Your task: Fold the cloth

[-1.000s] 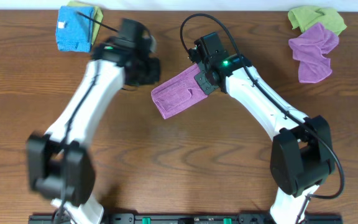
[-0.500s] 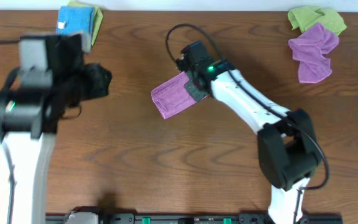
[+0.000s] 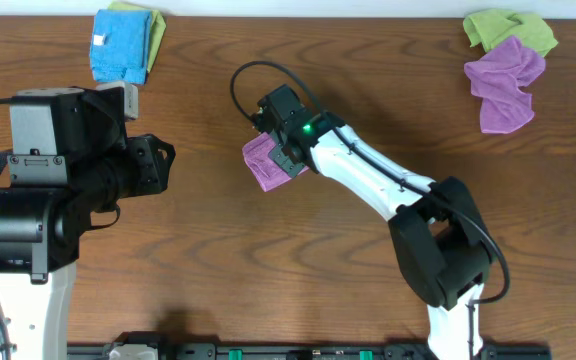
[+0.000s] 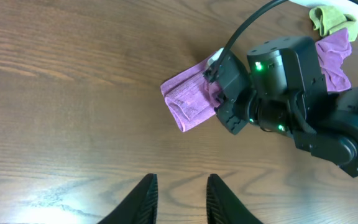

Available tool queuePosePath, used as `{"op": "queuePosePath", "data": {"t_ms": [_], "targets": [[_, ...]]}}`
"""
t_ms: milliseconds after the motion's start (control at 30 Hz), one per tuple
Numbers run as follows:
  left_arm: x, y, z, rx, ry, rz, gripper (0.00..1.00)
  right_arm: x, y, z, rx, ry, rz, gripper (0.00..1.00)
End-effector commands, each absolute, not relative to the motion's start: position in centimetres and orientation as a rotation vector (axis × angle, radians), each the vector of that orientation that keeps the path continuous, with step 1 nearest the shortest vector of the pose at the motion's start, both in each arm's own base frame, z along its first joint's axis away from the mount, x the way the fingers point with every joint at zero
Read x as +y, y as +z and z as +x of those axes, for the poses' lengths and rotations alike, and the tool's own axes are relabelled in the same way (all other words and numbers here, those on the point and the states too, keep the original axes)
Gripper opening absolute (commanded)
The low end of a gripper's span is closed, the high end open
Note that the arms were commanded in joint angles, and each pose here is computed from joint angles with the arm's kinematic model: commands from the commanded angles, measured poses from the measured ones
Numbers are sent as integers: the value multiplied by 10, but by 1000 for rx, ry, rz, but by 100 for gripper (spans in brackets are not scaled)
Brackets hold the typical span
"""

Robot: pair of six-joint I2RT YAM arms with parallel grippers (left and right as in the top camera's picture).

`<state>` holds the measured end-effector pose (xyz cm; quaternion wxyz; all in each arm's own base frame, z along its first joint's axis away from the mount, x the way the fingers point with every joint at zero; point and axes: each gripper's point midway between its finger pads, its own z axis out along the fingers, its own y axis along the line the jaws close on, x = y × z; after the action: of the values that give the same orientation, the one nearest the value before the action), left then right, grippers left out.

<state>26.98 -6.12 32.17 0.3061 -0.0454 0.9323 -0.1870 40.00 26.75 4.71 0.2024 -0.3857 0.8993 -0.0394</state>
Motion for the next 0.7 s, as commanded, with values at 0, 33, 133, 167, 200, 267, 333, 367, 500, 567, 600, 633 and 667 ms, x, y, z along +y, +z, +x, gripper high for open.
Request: {"op": "queuePosePath", "data": {"t_ms": [0,33,133,167,200,267,333,367,500,567,600,633,667], "targets": [[-58,325,271,2459,-471,-101,29,282,47,392,2486,-80,-1136,1],[-58,325,271,2459,-470,-100,29,285,46,390,2484,-77,-1144,1],[-58,325,271,2459,-468,-94,29,290,42,385,2480,-72,-1176,1],[-58,325,271,2458,-466,-87,30,291,40,383,2481,-71,-1190,1],[-58,325,271,2458,-464,-81,30,293,39,380,2482,-72,-1200,1],[-58,325,271,2457,-462,-78,30,297,36,376,2477,-75,-1227,1],[-58,325,271,2457,-461,-77,30,302,35,372,2461,-77,-1262,1],[-58,325,271,2457,-461,-77,31,304,35,371,2450,-83,-1280,1],[-57,325,272,2452,-449,-70,31,302,39,373,2405,-227,-1284,1],[-55,325,273,2451,-433,-72,33,301,41,373,2375,-292,-1301,1],[-55,326,273,2448,-432,-64,33,301,42,373,2364,-310,-1311,1],[-56,327,275,2441,-432,-63,34,303,43,372,2354,-325,-1317,1],[-56,328,276,2432,-432,-61,34,304,43,371,2346,-329,-1331,1]]}}
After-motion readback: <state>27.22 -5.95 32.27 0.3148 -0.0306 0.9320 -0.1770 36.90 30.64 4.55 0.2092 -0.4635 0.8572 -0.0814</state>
